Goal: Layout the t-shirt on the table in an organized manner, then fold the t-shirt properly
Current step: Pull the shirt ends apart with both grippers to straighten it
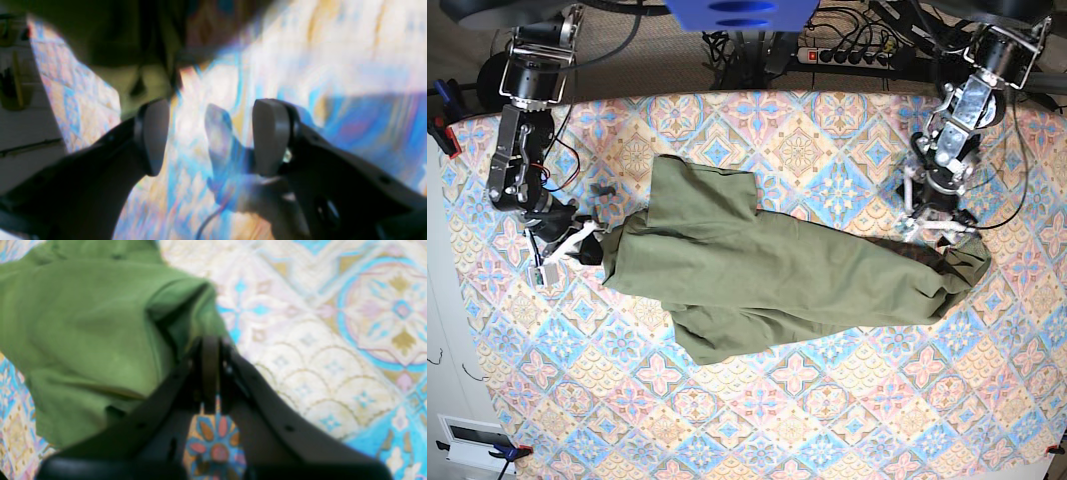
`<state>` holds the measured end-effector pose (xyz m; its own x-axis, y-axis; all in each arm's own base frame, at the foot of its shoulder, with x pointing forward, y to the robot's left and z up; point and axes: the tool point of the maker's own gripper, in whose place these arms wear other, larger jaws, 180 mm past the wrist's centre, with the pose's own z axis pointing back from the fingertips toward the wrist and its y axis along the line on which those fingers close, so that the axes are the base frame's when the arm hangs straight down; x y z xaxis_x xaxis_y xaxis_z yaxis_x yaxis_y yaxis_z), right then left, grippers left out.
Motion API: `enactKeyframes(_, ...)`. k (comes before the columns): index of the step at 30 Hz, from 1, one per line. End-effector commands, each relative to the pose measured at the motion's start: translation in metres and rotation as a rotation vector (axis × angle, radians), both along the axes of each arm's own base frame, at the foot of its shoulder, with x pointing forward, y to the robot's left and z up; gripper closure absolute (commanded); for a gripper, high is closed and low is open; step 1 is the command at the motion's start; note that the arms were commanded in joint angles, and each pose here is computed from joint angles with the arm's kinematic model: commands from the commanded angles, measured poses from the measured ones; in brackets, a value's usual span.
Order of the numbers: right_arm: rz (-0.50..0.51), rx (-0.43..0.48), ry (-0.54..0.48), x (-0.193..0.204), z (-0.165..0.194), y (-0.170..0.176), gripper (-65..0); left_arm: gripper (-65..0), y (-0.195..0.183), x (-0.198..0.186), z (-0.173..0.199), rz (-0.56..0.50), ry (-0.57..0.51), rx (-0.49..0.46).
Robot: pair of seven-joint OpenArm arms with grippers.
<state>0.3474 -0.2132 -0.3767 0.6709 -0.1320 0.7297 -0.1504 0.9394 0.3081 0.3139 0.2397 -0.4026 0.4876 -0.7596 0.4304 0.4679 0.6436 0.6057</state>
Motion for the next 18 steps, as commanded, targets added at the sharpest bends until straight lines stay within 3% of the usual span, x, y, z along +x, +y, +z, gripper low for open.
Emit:
enactKeyframes(1,-0.006,-0.010,-0.060,0.011,0.019,-0.007,-1.5,-38.8,-0.004,0.011,0.014,-0.004,-0.056,-0.003)
enactKeyframes(6,-0.009,-0.009,-0.063,0.012,0.019,-0.008,-1.5,-38.8,-0.027,0.031,0.023,-0.025,-0.121,0.012)
enactKeyframes(13,-0.007,-0.007,-0.061,0.012,0.019,-0.007,-1.5,-38.8,-0.045,0.050,0.005,-0.089,-0.084,0.068)
enactKeyframes(18,-0.010,-0.007,-0.062,0.012,0.020,-0.008,-1.5,-38.8,-0.067,0.063,0.011,-0.098,-0.112,0.028)
